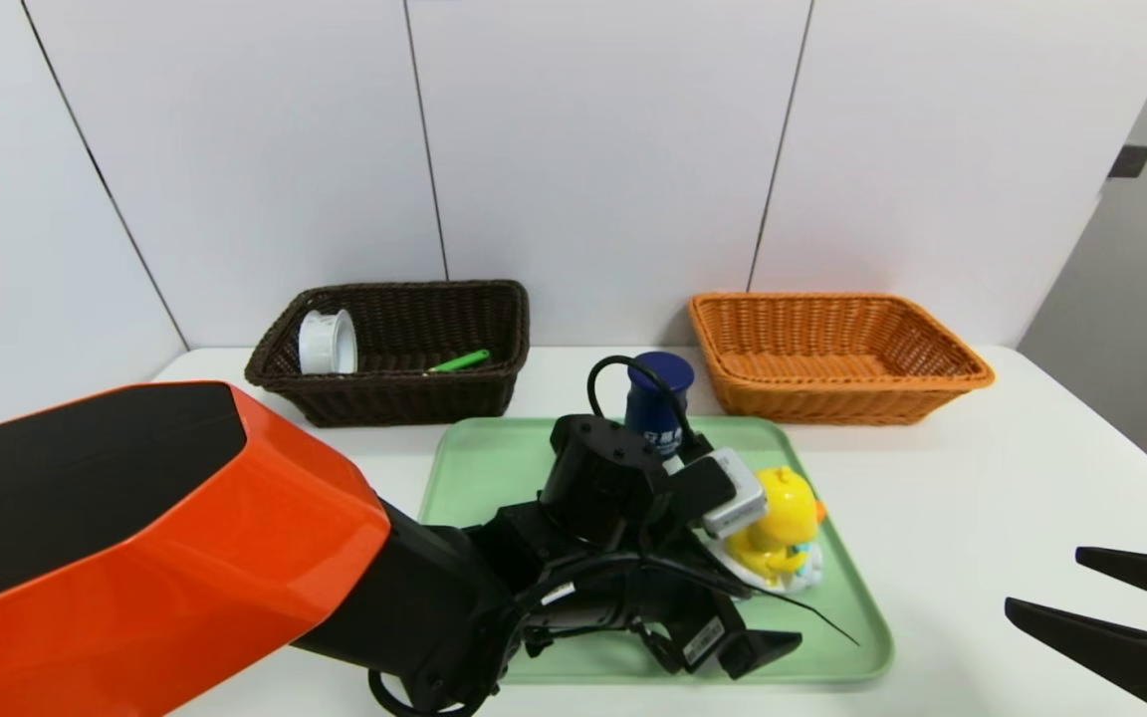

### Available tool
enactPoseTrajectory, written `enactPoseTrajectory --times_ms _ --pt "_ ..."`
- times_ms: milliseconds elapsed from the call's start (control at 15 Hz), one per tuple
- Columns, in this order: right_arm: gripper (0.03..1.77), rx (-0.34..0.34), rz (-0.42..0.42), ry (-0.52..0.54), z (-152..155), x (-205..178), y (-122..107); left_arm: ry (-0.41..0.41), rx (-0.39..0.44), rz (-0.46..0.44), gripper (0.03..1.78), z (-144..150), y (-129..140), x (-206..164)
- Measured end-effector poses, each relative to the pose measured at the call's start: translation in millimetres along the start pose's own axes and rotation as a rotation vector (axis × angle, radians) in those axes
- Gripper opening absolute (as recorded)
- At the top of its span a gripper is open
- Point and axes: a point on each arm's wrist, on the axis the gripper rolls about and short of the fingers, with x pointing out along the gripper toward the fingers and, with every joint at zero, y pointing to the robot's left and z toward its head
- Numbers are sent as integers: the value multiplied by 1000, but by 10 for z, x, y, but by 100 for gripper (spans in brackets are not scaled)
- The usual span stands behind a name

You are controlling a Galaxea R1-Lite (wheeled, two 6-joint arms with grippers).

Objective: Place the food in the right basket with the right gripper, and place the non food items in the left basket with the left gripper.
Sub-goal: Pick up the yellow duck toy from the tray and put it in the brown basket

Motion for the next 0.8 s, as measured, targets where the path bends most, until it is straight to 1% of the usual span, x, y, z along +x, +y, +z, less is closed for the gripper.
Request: enactPoseTrajectory --times_ms 267,800 --pt "170 0 -1 2 0 4 -1 -59 22 32 169 22 33 71" --pt "170 2 1 5 -2 9 -3 -47 21 23 169 -54 7 178"
